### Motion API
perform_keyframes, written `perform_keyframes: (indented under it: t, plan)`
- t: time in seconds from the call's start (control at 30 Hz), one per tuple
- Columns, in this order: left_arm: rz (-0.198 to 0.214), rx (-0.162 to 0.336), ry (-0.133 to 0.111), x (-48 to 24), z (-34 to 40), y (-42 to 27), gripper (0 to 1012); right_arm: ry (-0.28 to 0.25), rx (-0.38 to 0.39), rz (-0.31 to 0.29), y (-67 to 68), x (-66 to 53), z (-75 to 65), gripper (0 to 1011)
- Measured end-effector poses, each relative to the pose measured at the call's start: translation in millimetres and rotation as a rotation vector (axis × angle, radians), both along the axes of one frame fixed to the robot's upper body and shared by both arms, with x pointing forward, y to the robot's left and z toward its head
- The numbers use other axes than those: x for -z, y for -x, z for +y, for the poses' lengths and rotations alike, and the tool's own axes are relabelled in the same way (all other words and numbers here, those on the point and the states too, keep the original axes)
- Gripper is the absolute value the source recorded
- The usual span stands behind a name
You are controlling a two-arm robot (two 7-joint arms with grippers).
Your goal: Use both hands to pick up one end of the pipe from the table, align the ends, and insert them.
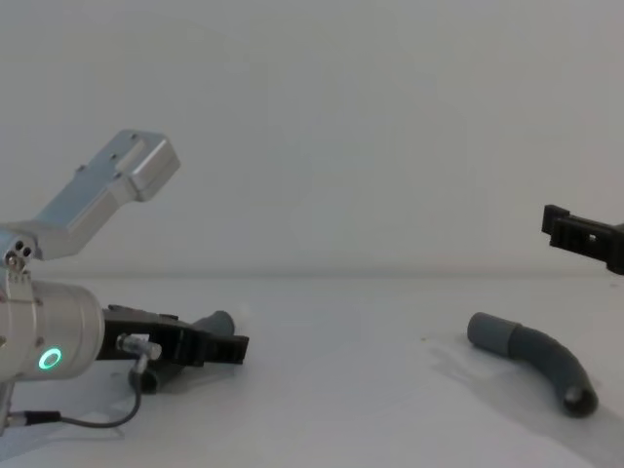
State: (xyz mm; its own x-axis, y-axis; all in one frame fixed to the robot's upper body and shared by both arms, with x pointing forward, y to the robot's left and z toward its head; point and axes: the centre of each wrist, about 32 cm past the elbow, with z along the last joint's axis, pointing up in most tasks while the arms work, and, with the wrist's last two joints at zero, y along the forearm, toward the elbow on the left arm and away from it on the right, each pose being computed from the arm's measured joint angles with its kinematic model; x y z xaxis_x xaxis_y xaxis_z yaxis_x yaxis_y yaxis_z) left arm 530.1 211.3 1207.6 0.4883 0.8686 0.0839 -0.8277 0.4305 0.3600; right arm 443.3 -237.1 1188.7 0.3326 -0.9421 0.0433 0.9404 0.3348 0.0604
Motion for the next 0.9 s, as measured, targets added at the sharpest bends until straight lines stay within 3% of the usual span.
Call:
perform_keyframes:
  t: [0.37, 0.57, 0.63, 0.7, 0.9]
  plan:
    - [-0.005, -0.002, -0.005, -0.4, 1.1, 1.5, 701, 0.0, 0.0, 0.0, 0.0, 0.0, 0.0, 1004]
    - [-0.006, -0.003, -0.007, -0.6, 1.5, 2.0, 484, 0.0, 0.0, 0.0, 0.0, 0.0, 0.0, 1004]
    - [-0.006, -0.003, -0.007, -0.7, 1.5, 2.1, 471, 0.0, 0.0, 0.0, 0.0, 0.0, 0.0, 1004]
    - [-0.007, -0.003, -0.008, -0.8, 1.6, 2.2, 375, 0.0, 0.0, 0.0, 0.0, 0.0, 0.0, 1004]
    - [-0.007, -0.003, -0.009, -0.9, 1.8, 2.3, 355, 0.0, 0.0, 0.0, 0.0, 0.0, 0.0, 1004]
